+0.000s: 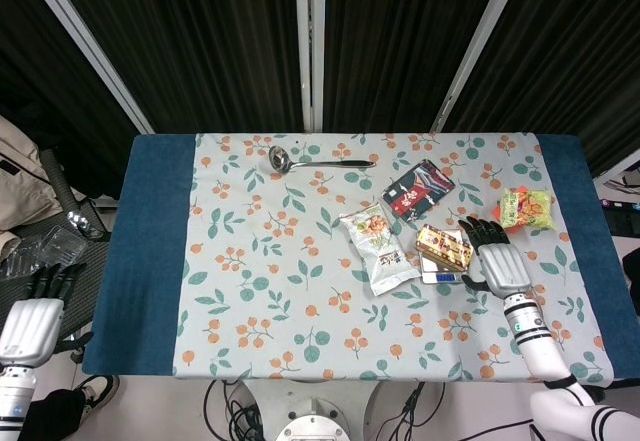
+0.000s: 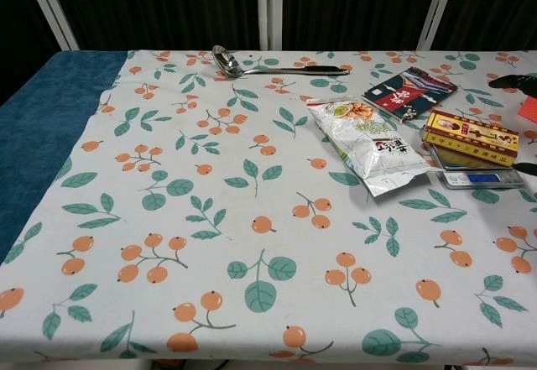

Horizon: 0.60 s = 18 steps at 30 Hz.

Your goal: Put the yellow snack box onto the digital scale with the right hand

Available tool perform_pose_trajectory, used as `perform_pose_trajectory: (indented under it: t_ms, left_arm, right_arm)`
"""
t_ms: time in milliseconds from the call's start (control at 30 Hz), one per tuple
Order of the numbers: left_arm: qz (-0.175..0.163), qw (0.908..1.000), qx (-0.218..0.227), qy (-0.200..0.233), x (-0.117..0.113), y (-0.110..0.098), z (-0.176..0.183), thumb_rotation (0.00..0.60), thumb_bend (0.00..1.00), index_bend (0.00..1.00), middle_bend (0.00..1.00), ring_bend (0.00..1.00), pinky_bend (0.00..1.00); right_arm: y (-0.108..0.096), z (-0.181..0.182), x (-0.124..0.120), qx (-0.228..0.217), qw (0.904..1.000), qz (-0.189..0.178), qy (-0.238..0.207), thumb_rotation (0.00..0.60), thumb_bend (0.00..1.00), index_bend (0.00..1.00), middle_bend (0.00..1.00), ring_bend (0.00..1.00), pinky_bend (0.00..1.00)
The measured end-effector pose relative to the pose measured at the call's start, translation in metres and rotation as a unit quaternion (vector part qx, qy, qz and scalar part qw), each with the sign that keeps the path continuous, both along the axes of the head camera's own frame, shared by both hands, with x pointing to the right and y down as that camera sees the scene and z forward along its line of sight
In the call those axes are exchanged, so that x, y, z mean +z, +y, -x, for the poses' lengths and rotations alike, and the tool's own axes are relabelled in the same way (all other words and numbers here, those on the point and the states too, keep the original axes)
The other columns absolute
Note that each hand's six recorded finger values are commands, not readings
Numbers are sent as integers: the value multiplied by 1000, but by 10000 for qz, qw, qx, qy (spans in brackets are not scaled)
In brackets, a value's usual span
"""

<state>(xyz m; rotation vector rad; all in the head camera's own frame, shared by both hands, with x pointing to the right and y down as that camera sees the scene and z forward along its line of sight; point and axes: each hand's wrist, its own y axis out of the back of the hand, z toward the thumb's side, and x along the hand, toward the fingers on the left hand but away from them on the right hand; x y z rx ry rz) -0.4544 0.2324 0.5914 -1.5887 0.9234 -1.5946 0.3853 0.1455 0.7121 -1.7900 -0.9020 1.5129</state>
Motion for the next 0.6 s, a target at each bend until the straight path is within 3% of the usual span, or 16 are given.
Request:
perform_pose_trajectory:
  t_ms: [300, 433, 600]
  left_arm:
    - [-73, 10000, 29, 17, -6, -1, -3, 600, 53, 74, 77, 0, 0]
    - [-103, 9999, 49, 0, -9, -4, -4, 600, 52, 74, 77, 0, 0]
    - [-135, 9999, 98, 8, -9, -7, -6, 600, 53, 75, 77, 0, 0]
  right_arm:
    - [15, -33, -54, -105, 9955, -811, 470, 600, 61, 0, 0, 0, 0]
    - [38, -63, -92, 33, 9863, -1279, 1041, 600, 58, 0, 0, 0, 0]
    - [64, -89, -116, 436, 9811, -1370, 1292, 600, 65, 0, 0, 0, 0]
